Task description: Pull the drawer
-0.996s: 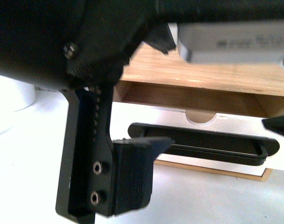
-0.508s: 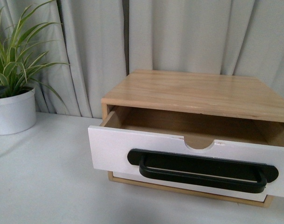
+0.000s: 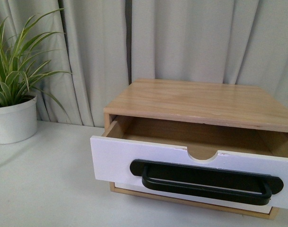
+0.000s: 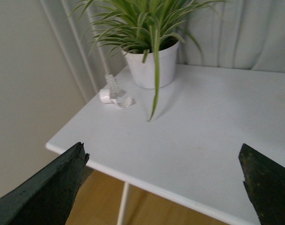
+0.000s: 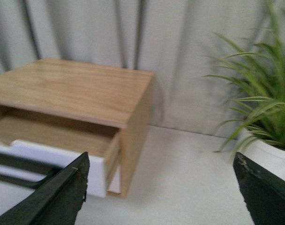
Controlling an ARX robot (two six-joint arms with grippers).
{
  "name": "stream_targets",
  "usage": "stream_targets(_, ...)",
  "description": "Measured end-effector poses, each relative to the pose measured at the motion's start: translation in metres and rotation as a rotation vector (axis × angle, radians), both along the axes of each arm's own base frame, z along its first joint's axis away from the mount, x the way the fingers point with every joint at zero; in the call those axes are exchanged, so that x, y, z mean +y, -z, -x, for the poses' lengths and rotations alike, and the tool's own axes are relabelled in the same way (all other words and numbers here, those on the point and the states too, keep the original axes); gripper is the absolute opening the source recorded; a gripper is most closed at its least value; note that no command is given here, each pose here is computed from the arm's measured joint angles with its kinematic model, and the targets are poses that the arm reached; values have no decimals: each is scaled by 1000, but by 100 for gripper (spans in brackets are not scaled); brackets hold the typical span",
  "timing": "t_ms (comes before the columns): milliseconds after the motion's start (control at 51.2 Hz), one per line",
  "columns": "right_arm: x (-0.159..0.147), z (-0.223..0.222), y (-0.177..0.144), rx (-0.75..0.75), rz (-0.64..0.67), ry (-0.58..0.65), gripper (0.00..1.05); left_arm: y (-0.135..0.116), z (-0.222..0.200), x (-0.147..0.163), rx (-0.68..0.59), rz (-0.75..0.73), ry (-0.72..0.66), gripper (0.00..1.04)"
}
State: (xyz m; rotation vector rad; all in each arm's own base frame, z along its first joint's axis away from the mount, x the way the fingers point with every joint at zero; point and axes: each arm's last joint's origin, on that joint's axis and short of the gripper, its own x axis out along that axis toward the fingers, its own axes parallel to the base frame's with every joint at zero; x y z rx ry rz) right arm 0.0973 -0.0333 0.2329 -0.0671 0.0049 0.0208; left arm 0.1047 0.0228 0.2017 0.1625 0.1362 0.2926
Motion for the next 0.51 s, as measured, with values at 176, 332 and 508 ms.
stream_targets(176,10,0,19,-1,-43,36,55,6,7,-7,-132,124,282,65)
stream_targets(332,18,-1,33,2,-52,32,25,17,7,-12,-130,148,265,35)
stream_targets(508,26,0,42,-3,-52,60,1,21,7,-23,-134,154,297,5)
